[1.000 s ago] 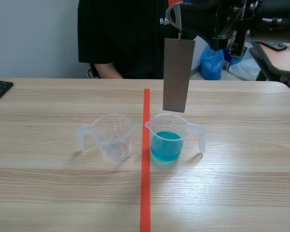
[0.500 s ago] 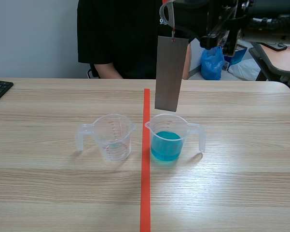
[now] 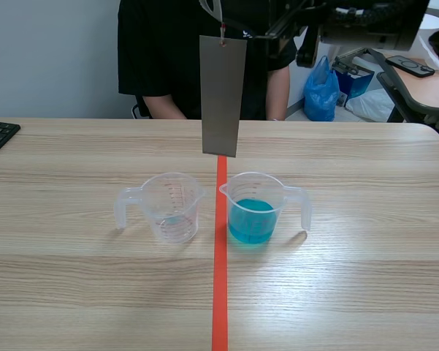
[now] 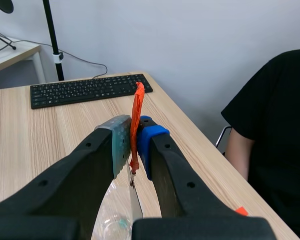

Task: Do the redox reaction experiment.
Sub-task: 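Put the plate into the left beaker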

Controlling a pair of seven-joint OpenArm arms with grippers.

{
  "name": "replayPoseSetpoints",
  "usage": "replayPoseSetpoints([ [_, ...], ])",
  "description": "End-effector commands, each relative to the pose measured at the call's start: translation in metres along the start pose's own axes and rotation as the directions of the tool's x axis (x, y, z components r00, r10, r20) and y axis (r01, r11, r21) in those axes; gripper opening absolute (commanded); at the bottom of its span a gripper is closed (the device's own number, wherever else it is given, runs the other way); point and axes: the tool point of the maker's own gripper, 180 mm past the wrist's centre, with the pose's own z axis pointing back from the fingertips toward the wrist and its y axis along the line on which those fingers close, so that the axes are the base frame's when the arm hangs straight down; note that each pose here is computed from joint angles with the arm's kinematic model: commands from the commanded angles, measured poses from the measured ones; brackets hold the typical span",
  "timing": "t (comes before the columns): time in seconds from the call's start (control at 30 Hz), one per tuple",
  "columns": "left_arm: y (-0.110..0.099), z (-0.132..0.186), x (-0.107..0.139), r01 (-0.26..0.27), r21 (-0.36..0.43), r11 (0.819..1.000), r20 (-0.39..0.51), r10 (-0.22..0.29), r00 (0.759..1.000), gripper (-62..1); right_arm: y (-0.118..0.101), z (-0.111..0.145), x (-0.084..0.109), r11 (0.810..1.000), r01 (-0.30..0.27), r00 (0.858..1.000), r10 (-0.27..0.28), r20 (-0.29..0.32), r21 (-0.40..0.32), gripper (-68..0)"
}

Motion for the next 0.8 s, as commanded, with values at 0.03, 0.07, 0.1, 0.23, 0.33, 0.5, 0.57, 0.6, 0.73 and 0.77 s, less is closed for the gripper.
replayPoseSetpoints([
  [0.03, 0.004, 0.0, 0.004, 0.006, 0.007, 1.0, 0.02, -0.006, 1.0, -57.0, 0.007, -0.009, 0.012, 0.999, -0.028, 0.999, 0.027, 0.038, 0.027, -66.0],
  [0.07, 0.004, 0.0, 0.004, 0.006, 0.007, 1.0, 0.019, -0.006, 1.0, -57.0, 0.01, -0.011, 0.012, 0.999, -0.029, 0.999, 0.028, 0.038, 0.032, -66.0],
  [0.1, 0.004, 0.0, 0.004, 0.006, 0.007, 1.0, 0.019, -0.006, 1.0, -57.0, 0.013, -0.014, 0.012, 0.999, -0.03, 0.999, 0.028, 0.039, 0.037, -66.0],
  [0.23, 0.004, 0.0, 0.003, 0.006, 0.007, 1.0, 0.016, -0.006, 1.0, -57.0, 0.023, -0.025, 0.011, 0.998, -0.032, 0.999, 0.029, 0.045, 0.056, -66.0],
  [0.33, 0.004, 0.0, 0.003, 0.006, 0.007, 1.0, 0.016, -0.006, 1.0, -57.0, 0.031, -0.033, 0.01, 0.997, -0.039, 0.998, 0.036, 0.044, 0.071, -66.0],
  [0.5, 0.004, 0.0, 0.003, 0.006, 0.008, 1.0, 0.016, -0.006, 1.0, -57.0, 0.042, -0.046, 0.01, 0.995, -0.047, 0.998, 0.043, 0.045, 0.09, -66.0],
  [0.57, 0.004, 0.0, 0.004, 0.006, 0.008, 1.0, 0.017, -0.006, 1.0, -57.0, 0.045, -0.052, 0.011, 0.994, -0.051, 0.998, 0.047, 0.048, 0.096, -66.0],
  [0.6, 0.004, 0.0, 0.004, 0.006, 0.008, 1.0, 0.017, -0.006, 1.0, -57.0, 0.046, -0.055, 0.011, 0.994, -0.051, 0.998, 0.046, 0.048, 0.1, -66.0],
  [0.73, 0.004, 0.0, 0.003, 0.006, 0.008, 1.0, 0.016, -0.006, 1.0, -57.0, 0.048, -0.063, 0.01, 0.993, -0.036, 0.998, 0.03, 0.05, 0.115, -66.0],
  [0.77, 0.004, 0.0, 0.003, 0.006, 0.008, 1.0, 0.016, -0.006, 1.0, -57.0, 0.047, -0.065, 0.009, 0.993, -0.033, 0.999, 0.028, 0.045, 0.117, -66.0],
])
